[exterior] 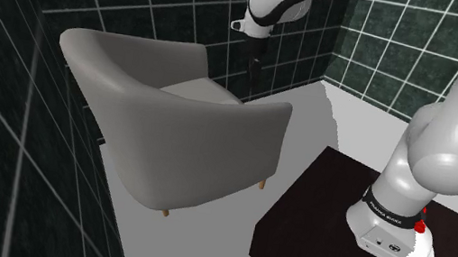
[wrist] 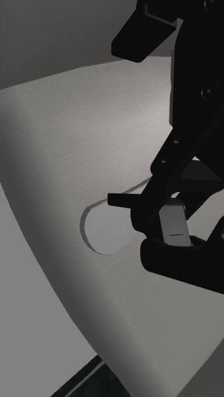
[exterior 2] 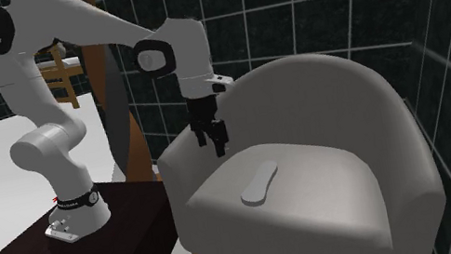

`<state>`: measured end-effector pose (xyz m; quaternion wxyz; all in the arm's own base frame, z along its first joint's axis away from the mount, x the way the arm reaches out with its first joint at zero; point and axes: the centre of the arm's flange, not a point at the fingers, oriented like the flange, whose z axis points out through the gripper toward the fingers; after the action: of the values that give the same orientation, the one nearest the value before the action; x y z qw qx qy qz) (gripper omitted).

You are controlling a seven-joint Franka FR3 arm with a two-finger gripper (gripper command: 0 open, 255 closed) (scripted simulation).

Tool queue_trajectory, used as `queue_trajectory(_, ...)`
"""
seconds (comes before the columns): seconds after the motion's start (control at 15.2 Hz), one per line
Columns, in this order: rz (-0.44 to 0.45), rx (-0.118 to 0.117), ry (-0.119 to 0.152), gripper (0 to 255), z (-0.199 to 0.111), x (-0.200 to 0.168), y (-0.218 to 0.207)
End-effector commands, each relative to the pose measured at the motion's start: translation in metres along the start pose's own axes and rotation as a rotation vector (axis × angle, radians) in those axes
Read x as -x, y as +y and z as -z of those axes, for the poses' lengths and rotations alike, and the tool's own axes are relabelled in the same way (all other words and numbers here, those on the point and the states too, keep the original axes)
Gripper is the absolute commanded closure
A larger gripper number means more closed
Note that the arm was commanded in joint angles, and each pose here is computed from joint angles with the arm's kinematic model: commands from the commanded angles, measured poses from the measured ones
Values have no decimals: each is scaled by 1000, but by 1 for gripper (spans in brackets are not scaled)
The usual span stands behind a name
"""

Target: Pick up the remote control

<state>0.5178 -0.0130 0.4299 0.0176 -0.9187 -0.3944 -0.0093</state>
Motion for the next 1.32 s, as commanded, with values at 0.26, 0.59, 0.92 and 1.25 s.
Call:
queue_trajectory(0.26,221,19,-20,0,-52,-56,28)
queue_trajectory(0.59,402,34,-36,0,-92,-108,41)
queue_trajectory(0.92,462,39,-42,0,-121,-125,44)
queue_trajectory(1.25,462,39,-42,0,-145,-124,44)
